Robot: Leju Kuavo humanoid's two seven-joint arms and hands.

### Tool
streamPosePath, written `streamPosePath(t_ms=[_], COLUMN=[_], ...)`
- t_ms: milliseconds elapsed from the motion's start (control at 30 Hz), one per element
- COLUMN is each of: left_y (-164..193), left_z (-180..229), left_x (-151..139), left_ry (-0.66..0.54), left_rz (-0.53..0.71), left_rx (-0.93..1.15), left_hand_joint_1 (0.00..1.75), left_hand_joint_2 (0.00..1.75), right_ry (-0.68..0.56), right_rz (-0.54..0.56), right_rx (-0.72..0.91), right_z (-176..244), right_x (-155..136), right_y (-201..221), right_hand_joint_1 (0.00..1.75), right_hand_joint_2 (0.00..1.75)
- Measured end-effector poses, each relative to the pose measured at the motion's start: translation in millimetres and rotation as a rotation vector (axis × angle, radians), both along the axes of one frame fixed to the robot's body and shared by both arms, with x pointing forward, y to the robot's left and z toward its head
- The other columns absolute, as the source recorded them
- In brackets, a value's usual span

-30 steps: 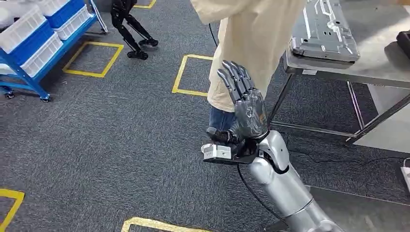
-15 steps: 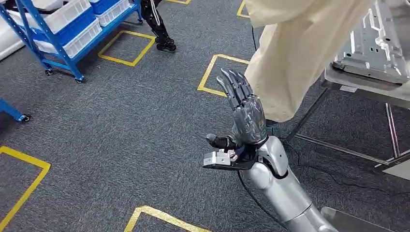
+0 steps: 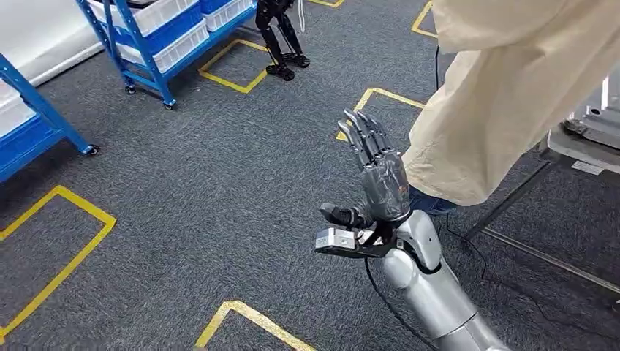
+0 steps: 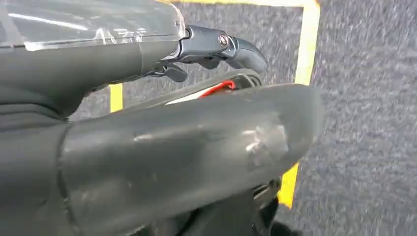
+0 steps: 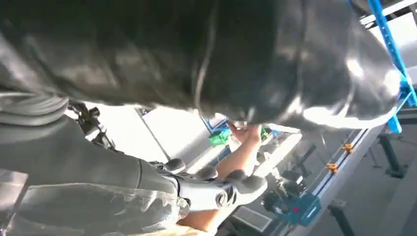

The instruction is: Take the parts from the cabinet and place them on the table.

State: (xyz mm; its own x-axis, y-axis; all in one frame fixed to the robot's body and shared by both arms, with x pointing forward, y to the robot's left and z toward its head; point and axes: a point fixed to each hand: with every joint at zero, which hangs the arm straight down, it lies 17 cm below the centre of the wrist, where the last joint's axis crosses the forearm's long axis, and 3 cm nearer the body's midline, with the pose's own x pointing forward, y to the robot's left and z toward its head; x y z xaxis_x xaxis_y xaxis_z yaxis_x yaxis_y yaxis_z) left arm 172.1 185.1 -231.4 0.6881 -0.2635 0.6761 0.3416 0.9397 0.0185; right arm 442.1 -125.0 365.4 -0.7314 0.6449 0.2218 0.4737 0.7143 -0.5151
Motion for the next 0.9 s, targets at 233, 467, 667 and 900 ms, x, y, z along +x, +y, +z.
streamPosePath(t_ms=[233,467,667,900], left_y=[-1.2,-0.8,-4.4,-6.9], left_z=[-0.3,0.0,1.5,1.9], left_x=[-0.1,2.0,5.3,5.6], left_ry=[0.004,0.003,0.0,0.0], left_rz=[-0.006,-0.006,-0.014,-0.021], left_rx=[0.002,0.003,-0.003,-0.005], left_hand_joint_1=[0.0,0.0,0.0,0.0], left_hand_joint_2=[0.0,0.0,0.0,0.0], right_ry=[0.001,0.008,0.037,0.085], right_rz=[-0.001,-0.002,-0.003,-0.01], right_rx=[-0.004,-0.005,-0.019,-0.033], right_z=[-1.6,-4.1,-19.6,-40.4], right_x=[0.6,1.4,2.3,7.1], right_y=[-0.2,-0.2,-0.1,-0.5], right_hand_joint_1=[0.0,0.0,0.0,0.0], right_hand_joint_2=[0.0,0.0,0.0,0.0])
